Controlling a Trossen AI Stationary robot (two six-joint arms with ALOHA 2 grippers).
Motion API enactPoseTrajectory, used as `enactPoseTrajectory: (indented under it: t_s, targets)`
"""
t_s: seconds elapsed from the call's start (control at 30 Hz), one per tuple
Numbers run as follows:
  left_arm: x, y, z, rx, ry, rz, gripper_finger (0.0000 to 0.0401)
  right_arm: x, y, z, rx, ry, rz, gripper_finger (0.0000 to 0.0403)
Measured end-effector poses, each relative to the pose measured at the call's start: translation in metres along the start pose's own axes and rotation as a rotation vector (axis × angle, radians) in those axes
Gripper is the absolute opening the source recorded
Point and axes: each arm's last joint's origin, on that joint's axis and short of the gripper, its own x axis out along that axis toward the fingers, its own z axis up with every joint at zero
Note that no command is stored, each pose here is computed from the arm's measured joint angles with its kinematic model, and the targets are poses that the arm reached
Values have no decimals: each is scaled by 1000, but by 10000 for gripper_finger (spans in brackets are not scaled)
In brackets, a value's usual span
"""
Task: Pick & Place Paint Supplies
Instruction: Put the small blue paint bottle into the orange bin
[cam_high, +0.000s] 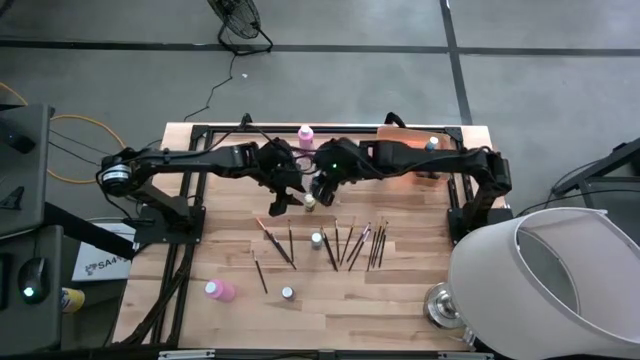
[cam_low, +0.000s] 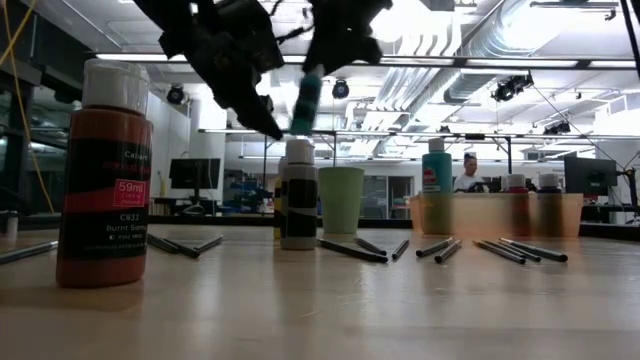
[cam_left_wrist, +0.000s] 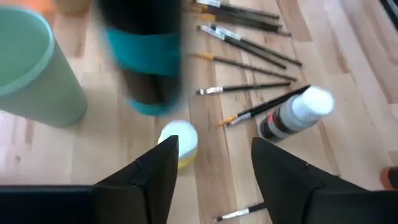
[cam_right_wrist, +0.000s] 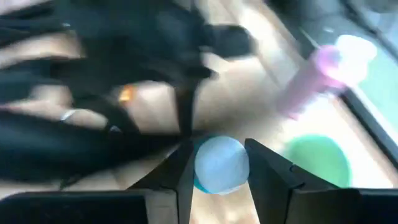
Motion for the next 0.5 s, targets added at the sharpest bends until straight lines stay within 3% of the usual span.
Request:
enactPoseTrajectory:
  t_s: [0.5]
  targets:
    - [-12,-3,0,0,10,42,205,-74,-83,-20,343,66,-644,113]
